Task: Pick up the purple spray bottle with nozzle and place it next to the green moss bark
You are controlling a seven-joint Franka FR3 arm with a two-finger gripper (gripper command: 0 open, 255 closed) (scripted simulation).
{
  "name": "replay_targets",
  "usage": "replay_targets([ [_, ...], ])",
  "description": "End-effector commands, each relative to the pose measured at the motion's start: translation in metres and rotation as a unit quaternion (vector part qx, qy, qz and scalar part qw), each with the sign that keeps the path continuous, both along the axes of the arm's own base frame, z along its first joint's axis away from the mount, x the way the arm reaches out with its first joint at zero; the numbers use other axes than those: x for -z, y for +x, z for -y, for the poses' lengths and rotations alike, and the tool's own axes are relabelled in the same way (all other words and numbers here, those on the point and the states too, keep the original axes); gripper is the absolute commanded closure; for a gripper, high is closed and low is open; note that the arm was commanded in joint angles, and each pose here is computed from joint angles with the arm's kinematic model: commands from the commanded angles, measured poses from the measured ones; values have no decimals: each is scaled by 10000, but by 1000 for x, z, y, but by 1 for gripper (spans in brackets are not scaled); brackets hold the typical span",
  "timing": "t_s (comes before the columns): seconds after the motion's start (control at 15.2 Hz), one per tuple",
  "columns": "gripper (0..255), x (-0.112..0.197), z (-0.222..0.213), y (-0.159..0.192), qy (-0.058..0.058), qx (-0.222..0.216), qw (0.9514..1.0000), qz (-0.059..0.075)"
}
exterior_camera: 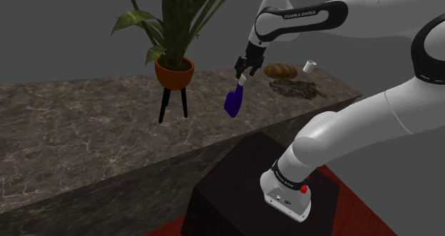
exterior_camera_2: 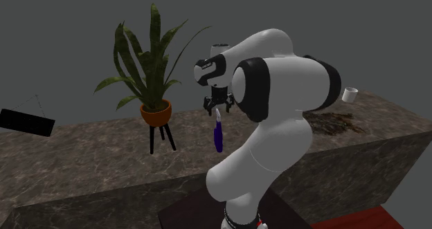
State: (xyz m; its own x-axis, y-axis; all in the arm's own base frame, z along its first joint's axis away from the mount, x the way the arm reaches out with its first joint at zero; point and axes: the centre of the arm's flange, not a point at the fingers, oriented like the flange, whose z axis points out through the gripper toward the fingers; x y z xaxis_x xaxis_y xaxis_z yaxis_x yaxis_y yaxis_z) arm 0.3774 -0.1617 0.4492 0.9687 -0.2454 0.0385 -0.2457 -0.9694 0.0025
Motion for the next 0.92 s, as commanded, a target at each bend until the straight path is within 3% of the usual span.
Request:
replay_targets([
  [0.0,0,11,1,0,-2,5,10000,0],
  [0.2,0,30,1,1,-2,5,10000,0],
  [0.73,0,30,1,1,-2,5,10000,-1],
  [0.79,255,30,1,1,-2,5,10000,-1],
  [0.86,255,30,1,1,-2,5,10000,-1],
])
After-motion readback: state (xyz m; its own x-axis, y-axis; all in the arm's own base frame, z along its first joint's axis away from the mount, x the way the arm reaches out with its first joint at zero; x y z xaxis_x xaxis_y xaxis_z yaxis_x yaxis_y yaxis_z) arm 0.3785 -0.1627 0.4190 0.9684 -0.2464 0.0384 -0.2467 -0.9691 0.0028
